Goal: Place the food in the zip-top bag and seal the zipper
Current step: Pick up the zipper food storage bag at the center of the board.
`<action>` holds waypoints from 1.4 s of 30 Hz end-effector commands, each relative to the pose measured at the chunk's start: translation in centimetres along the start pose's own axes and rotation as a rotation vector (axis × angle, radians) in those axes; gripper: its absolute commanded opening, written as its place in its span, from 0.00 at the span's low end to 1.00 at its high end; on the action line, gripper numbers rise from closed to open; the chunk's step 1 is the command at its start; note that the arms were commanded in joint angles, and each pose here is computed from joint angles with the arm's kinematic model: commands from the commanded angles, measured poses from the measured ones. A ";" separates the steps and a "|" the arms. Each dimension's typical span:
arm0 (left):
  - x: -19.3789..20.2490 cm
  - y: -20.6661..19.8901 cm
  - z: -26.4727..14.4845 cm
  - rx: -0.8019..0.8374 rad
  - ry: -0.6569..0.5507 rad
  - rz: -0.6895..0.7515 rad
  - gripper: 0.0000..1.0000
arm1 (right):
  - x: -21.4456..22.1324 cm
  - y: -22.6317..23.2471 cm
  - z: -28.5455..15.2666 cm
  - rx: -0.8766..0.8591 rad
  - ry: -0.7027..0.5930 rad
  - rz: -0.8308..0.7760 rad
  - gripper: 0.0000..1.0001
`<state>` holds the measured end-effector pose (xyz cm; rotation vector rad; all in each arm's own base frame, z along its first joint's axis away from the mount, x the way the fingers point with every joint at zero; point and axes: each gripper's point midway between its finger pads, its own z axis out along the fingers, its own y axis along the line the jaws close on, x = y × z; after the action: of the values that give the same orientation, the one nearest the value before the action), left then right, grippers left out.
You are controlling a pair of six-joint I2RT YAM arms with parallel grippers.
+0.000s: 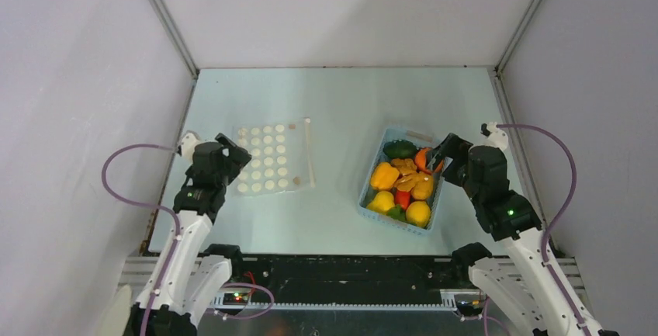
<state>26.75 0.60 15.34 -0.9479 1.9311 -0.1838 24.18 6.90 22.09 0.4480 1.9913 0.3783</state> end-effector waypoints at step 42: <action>19.8 -11.6 9.2 -0.006 0.606 0.734 0.69 | 4.0 -1.3 0.7 -0.022 0.107 -0.082 0.99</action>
<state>34.77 -18.16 2.06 -0.1438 2.7169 -0.0225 22.90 8.04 17.98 0.3236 2.1209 0.3926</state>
